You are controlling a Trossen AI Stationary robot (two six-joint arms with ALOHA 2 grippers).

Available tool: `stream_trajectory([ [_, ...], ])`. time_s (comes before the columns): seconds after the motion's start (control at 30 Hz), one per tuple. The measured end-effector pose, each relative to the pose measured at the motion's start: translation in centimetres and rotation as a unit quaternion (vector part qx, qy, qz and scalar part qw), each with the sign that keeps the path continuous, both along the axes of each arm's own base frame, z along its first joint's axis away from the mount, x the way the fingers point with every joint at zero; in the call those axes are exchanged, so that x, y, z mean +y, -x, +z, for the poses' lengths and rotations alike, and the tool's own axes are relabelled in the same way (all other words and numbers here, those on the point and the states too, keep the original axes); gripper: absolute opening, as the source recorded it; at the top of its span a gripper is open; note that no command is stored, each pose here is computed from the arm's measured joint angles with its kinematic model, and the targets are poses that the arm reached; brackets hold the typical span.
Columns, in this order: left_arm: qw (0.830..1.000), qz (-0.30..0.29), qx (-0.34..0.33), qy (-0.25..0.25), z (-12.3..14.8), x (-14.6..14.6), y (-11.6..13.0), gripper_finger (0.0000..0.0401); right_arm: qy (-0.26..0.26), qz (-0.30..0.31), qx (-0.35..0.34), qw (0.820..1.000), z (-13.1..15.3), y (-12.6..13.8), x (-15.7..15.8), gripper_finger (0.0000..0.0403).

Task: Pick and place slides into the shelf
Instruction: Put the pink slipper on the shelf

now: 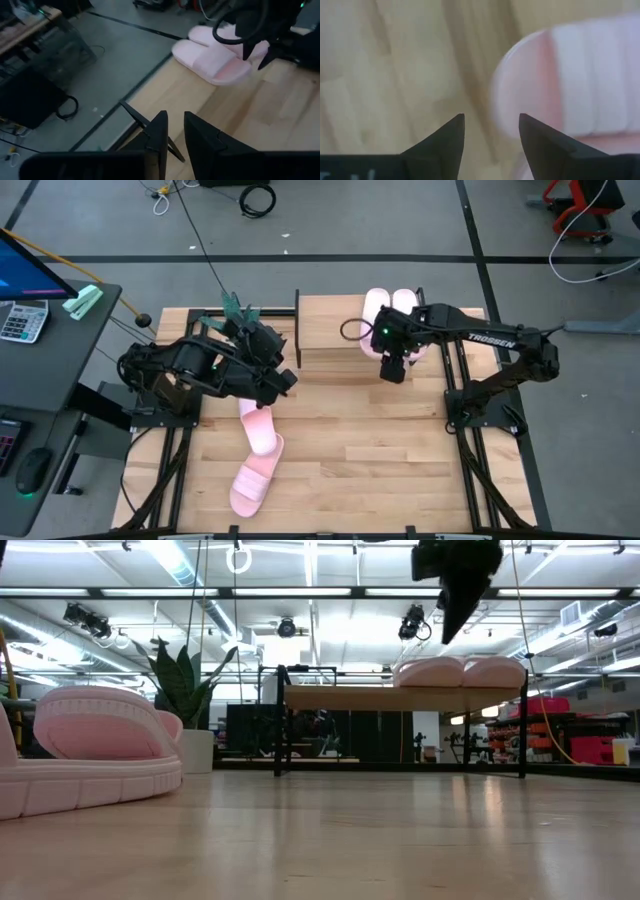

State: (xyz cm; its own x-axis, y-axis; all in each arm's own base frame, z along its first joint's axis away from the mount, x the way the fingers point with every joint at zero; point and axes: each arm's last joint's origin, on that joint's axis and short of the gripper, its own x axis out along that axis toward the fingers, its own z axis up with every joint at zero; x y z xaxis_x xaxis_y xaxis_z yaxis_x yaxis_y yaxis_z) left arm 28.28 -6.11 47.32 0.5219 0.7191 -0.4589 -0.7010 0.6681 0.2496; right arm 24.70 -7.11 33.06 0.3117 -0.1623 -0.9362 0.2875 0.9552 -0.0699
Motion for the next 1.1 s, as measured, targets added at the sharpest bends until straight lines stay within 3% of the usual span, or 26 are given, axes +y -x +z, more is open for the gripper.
stream_trajectory([
  [0.2, 0.999, -0.023, 0.022, 0.040, -0.9, -0.5, -1.0, 0.0077, -0.057, -0.018, 0.041, 0.997, 0.6, 1.2, 4.2, 0.0177],
  [0.4, 0.993, -0.049, 0.068, 0.081, -3.1, -1.4, -3.3, 0.0073, -0.096, -0.008, 0.004, 0.995, 2.2, 3.1, 9.7, 0.0164],
  [0.67, 0.977, -0.087, 0.157, 0.112, -7.7, -3.2, -7.4, 0.0055, -0.108, -0.078, -0.051, 0.990, 2.8, 7.1, 14.7, 0.0162],
  [0.9, 0.970, -0.125, 0.142, 0.151, -10.5, -5.8, -10.4, 0.0041, -0.136, -0.117, -0.067, 0.982, 0.0, 10.0, 18.1, 0.0162],
  [1.1, 0.962, -0.127, 0.140, 0.197, -11.8, -6.7, -11.3, 0.0031, -0.182, -0.123, -0.090, 0.971, -4.1, 11.2, 21.3, 0.0162],
])
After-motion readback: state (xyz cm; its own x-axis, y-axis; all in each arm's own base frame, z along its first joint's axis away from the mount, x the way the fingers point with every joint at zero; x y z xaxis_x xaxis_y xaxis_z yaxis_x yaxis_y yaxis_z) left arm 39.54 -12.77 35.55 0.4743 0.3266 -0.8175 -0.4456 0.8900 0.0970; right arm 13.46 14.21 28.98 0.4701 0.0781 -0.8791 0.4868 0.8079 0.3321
